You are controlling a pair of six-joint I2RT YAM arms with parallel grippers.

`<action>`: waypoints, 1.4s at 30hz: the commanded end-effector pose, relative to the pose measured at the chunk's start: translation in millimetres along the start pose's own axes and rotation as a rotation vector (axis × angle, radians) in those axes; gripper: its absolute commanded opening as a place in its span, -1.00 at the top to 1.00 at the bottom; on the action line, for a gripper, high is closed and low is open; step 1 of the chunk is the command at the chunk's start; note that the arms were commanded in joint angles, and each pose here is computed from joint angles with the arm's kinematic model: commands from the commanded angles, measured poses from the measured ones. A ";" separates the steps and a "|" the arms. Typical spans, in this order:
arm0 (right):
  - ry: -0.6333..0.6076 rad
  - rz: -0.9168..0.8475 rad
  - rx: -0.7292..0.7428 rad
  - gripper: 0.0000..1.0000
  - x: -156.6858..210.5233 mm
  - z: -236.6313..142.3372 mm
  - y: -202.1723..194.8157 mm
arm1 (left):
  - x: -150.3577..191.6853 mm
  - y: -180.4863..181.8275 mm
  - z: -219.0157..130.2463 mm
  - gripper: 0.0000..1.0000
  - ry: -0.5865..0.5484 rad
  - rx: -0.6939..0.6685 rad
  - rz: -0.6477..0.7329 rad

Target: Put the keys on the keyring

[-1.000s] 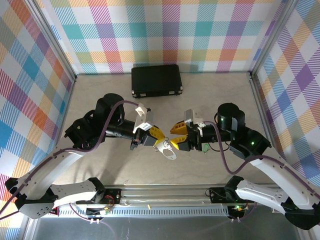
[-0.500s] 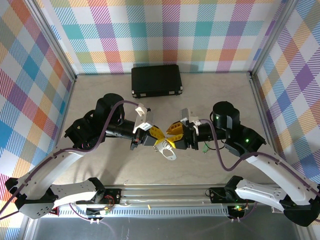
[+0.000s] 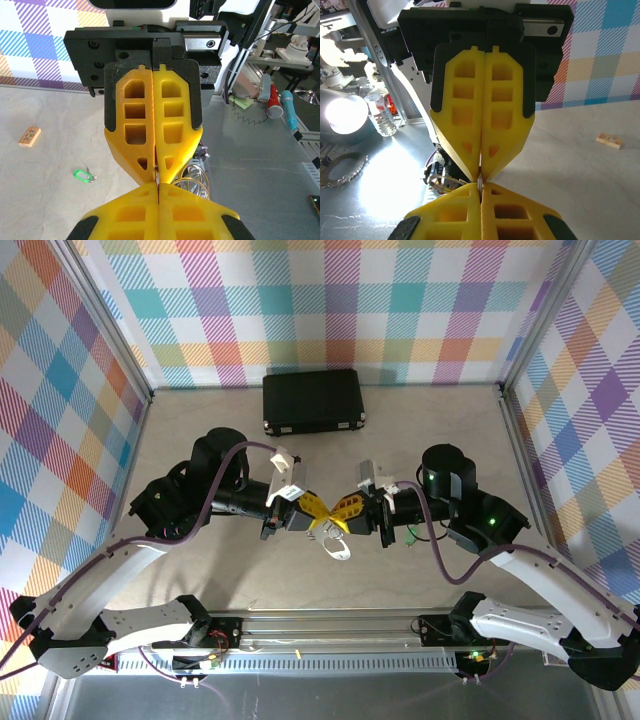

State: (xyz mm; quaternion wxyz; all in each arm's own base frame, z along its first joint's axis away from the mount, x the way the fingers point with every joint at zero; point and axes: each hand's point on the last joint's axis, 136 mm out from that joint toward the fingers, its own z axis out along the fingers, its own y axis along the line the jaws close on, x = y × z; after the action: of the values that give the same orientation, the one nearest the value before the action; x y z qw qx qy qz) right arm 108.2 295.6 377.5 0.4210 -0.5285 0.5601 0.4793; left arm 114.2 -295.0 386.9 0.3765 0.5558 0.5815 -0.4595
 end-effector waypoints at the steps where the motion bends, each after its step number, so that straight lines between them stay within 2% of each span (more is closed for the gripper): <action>1: -0.034 -0.030 0.039 1.00 -7.0 -1.6 -4.3 | -7.7 -5.9 -4.7 0.92 -0.052 -0.005 0.021; 3: -0.062 -0.033 0.049 1.00 -9.9 -3.5 -4.2 | -9.4 -6.2 -9.1 0.70 -0.087 -0.031 0.016; 5: -0.094 -0.021 0.048 1.00 -15.1 -5.9 -2.2 | -11.2 -6.3 -11.3 0.62 -0.139 -0.044 0.008; 13: -0.235 -0.011 0.002 1.00 -34.9 -11.2 7.5 | -25.2 -7.9 -20.0 0.57 -0.327 -0.062 0.000; 23: -0.331 0.023 -0.033 1.00 -44.0 -13.5 10.8 | -37.4 -9.2 -21.9 0.61 -0.395 -0.045 0.018; 42: -0.433 0.042 -0.081 1.00 -57.7 -17.2 15.2 | -38.9 -10.2 -20.6 0.70 -0.397 -0.030 0.029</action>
State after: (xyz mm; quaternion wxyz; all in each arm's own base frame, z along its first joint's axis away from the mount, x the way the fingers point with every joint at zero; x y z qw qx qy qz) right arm 108.0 294.6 419.4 0.4843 -0.4162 0.4856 0.5970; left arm 115.4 -286.9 425.7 0.4961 0.4505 0.5113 -0.5380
